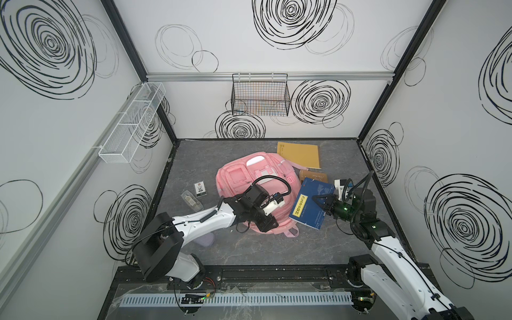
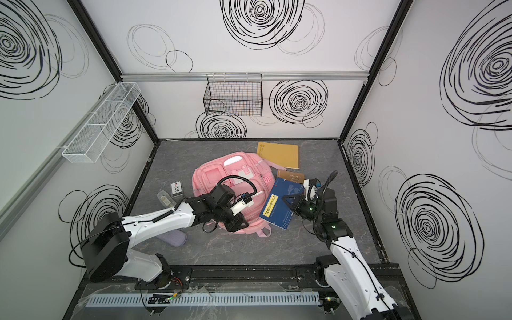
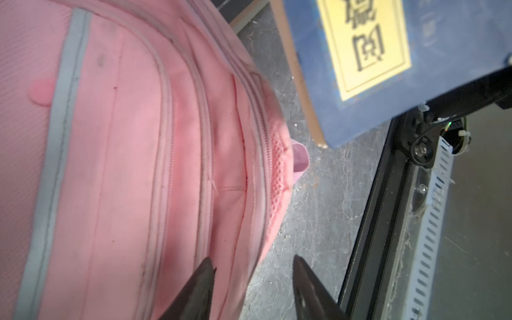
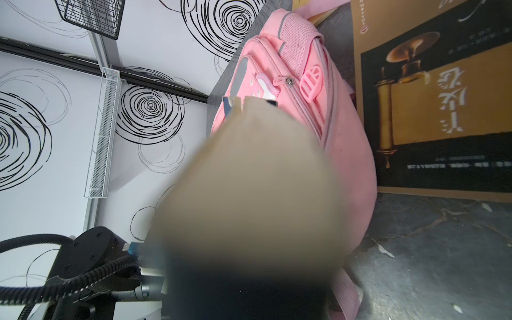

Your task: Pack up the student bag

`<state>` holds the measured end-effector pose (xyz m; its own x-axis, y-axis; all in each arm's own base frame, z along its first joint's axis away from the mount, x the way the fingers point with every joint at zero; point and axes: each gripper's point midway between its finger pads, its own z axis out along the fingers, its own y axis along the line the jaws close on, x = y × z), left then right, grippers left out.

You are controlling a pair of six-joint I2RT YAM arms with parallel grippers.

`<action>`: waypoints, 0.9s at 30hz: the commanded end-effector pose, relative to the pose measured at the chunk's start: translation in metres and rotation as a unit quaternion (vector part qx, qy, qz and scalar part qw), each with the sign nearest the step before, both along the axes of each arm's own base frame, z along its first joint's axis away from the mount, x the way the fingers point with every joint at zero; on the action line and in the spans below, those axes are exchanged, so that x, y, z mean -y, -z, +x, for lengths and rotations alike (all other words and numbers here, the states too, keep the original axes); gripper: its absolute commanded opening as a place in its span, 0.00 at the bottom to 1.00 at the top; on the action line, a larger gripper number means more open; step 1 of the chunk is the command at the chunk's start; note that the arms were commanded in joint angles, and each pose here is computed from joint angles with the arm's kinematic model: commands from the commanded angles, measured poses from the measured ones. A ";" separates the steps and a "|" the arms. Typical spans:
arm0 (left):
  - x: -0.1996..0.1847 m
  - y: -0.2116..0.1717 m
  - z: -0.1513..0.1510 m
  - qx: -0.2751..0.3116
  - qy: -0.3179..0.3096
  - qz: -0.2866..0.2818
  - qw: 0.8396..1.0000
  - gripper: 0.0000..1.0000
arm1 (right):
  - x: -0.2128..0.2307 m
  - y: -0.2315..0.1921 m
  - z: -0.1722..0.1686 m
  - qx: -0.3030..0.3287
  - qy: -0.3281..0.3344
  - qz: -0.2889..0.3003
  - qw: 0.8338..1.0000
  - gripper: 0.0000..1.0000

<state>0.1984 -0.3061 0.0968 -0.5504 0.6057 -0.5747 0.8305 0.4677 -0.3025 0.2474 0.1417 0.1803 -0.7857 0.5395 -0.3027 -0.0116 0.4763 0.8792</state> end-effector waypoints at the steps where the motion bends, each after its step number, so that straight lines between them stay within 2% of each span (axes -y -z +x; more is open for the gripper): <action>1: 0.009 -0.006 0.006 0.026 0.006 -0.008 1.000 0.49 | -0.002 -0.019 0.004 0.036 -0.002 0.008 0.999 0.00; 6: 0.010 0.004 0.018 0.034 -0.009 0.021 0.999 0.41 | -0.002 -0.017 0.002 0.036 -0.005 0.008 0.999 0.00; 8: 0.012 0.004 0.021 0.033 -0.009 0.022 0.999 0.31 | -0.002 -0.016 0.002 0.036 -0.006 0.009 0.999 0.00; 11: 0.013 0.002 0.022 0.035 -0.009 0.019 0.999 0.22 | -0.002 -0.017 0.001 0.037 -0.005 0.009 0.999 0.00; 25: 0.012 -0.013 0.023 0.034 -0.016 -0.023 0.999 0.18 | -0.002 -0.014 0.002 0.034 -0.005 0.004 0.999 0.00; 27: 0.012 -0.013 0.023 0.033 -0.016 -0.022 0.999 0.11 | -0.002 -0.013 0.002 0.034 -0.005 0.004 0.999 0.00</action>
<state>0.2191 -0.3135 0.0993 -0.5427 0.5858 -0.6020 0.8267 0.4993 -0.2593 0.2463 0.1416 0.1812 -0.7843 0.5376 -0.3097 -0.0198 0.4773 0.8785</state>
